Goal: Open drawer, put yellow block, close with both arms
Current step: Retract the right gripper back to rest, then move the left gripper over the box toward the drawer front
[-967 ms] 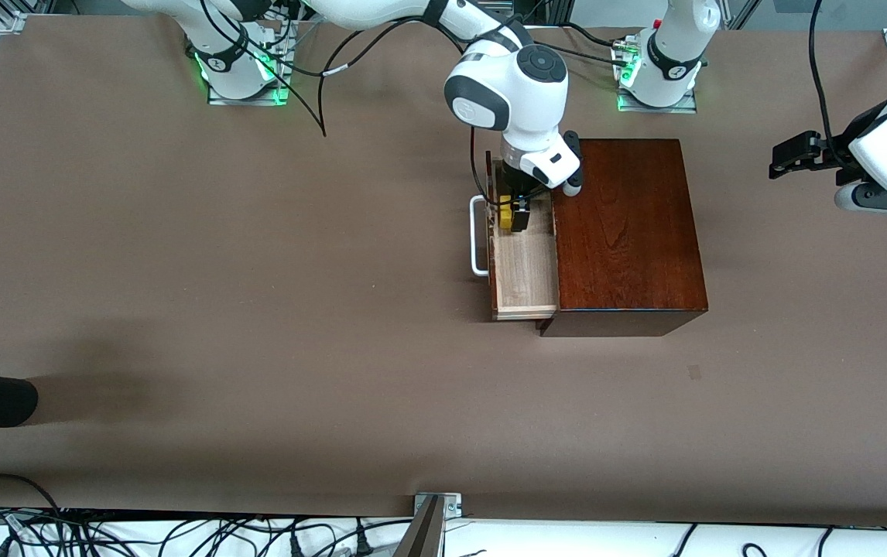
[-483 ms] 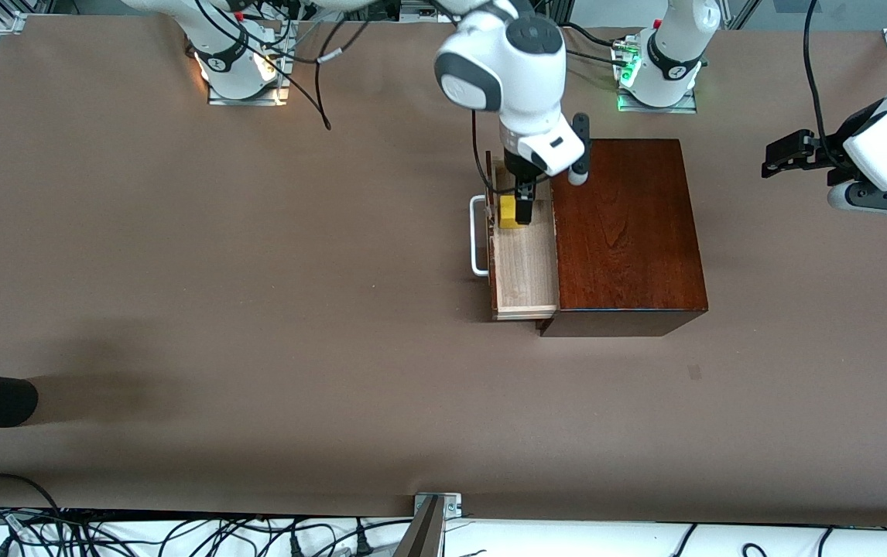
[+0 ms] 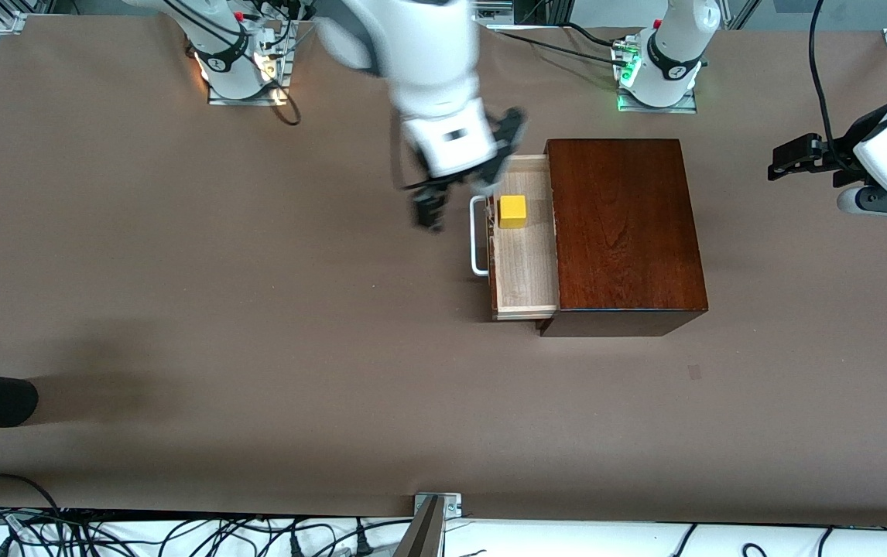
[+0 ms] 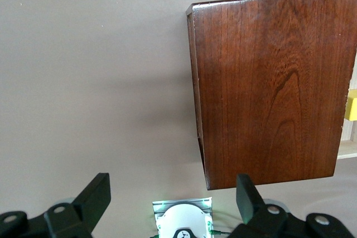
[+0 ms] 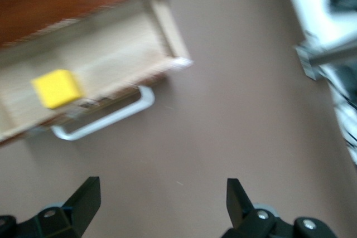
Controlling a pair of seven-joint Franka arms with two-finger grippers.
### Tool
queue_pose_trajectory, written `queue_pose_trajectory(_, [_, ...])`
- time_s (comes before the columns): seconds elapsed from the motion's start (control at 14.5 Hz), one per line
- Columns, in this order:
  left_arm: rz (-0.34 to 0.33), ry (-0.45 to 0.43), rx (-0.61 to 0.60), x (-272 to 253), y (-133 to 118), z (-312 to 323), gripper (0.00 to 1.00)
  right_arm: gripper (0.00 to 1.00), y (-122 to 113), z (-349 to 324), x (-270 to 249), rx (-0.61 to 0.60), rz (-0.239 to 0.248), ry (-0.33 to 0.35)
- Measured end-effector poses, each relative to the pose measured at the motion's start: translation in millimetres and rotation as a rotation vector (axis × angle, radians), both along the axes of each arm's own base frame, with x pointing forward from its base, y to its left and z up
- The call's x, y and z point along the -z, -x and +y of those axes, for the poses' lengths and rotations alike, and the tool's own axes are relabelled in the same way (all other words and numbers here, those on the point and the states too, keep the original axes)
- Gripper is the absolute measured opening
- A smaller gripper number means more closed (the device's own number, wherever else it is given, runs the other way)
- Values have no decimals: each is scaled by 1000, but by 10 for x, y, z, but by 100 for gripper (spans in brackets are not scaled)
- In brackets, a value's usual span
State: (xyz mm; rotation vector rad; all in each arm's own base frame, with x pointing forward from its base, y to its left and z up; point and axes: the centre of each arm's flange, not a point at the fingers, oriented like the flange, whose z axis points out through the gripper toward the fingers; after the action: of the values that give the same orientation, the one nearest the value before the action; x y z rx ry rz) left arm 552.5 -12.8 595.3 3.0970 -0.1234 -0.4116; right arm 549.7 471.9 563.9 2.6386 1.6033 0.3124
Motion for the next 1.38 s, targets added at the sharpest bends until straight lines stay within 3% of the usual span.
queue_pose_trajectory(0.21, [0, 0, 1, 4, -3, -6, 100, 100, -533, -1064, -456, 168, 20, -106])
queue_pose_trajectory(0.41, [-1, 1, 2, 3, -4, -11, 100, 100, -714, -1938, -601, 301, 62, -135])
queue_pose_trajectory(0.69, [-9, 19, 17, 9, -30, -106, 100, 100, -563, -2935, -648, 473, 125, -157])
queue_pose_trajectory(0.97, [-12, 90, 101, 19, -79, -599, 100, 100, -207, -3741, -643, 646, 153, -144])
queue_pose_trajectory(1.24, [50, 118, 236, 553, -260, -1456, 100, 100, -80, -4122, -487, 769, 177, -117])
queue_pose_trajectory(1.38, [34, 132, 292, 774, -358, -1872, 100, 100, -82, -4185, -394, 823, 187, -102])
